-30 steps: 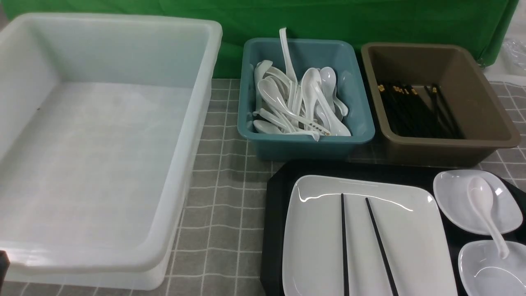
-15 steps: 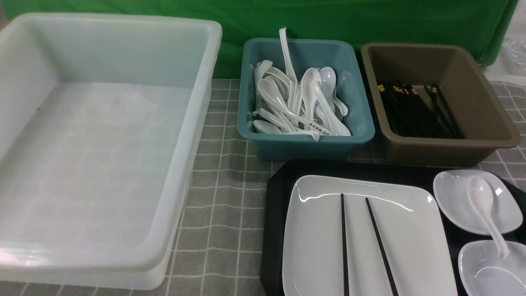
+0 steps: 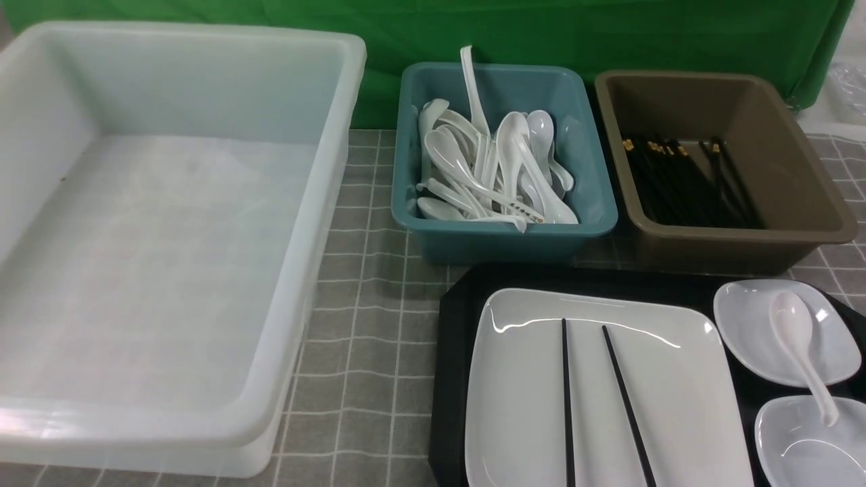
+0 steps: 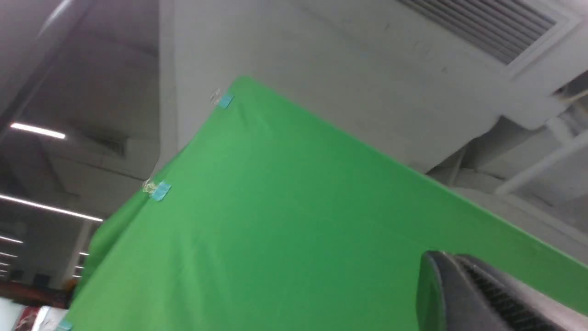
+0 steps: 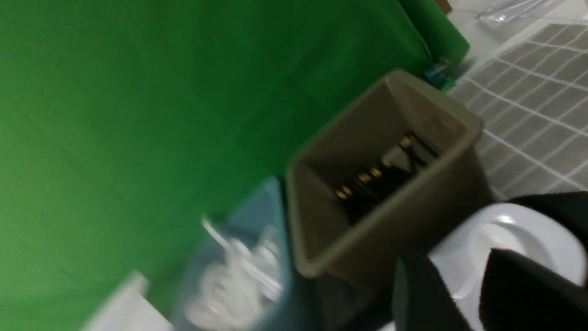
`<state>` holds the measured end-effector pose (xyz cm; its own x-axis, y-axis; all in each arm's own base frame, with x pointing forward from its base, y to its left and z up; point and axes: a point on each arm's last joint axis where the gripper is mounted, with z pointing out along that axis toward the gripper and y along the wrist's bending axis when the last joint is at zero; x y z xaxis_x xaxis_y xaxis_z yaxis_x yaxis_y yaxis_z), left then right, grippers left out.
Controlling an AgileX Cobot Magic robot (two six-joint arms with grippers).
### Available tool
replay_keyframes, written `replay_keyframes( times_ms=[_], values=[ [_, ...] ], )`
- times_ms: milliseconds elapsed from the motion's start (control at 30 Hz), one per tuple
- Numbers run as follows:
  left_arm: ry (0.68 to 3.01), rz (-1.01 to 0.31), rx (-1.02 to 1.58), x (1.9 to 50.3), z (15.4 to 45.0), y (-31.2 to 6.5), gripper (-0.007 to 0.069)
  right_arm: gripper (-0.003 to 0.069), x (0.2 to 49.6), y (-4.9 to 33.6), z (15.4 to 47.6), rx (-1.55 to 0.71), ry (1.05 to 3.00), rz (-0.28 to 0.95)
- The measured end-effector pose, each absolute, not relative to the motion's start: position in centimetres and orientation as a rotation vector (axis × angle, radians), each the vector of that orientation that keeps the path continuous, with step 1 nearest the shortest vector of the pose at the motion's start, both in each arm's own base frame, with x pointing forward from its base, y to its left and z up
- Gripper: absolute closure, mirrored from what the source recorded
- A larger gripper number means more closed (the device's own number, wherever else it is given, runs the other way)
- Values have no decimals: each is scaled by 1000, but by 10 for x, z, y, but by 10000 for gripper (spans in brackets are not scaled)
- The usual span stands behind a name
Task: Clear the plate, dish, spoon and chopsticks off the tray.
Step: Use the right arm to grab a soup spoon from the plate
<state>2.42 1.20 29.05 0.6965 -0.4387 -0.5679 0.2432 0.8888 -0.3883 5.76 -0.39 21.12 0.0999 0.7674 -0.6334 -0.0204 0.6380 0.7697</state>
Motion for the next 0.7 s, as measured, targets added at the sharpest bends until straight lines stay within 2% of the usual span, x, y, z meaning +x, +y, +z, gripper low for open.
replay_keyframes(
  times_ms=[100, 133, 167, 200, 267, 333, 367, 467, 533, 600, 700],
  values=[
    [820, -380, -249, 25, 331, 6, 620, 419, 57, -5, 215, 714, 1309, 688],
    [868, -376, -244, 28, 335, 5, 620, 419, 57, -5, 215, 713, 1302, 689],
    [1039, -362, -235, 37, 363, 2, 620, 421, 57, -6, 217, 711, 1283, 692],
    [1058, -360, -235, 38, 366, 1, 620, 421, 57, -6, 217, 711, 1280, 692],
    [1291, -344, -247, 60, 391, -1, 620, 427, 56, -6, 219, 698, 1260, 685],
    [1452, -334, -253, 77, 402, -3, 620, 440, 56, -5, 223, 658, 1276, 657],
    [1666, -330, -241, 103, 408, -7, 620, 475, 54, -2, 236, 573, 1331, 599],
    [1931, -344, -143, 139, 405, -16, 620, 550, 51, 0, 270, 465, 1422, 515],
    [2087, -406, -88, 167, 397, -23, 620, 611, 53, 2, 291, 392, 1571, 440],
    [2223, -466, -37, 196, 385, -30, 623, 631, 67, 6, 312, 308, 1759, 367],
    [2357, -491, 58, 227, 365, -45, 624, 636, 91, 13, 322, 164, 2069, 272]
  ],
)
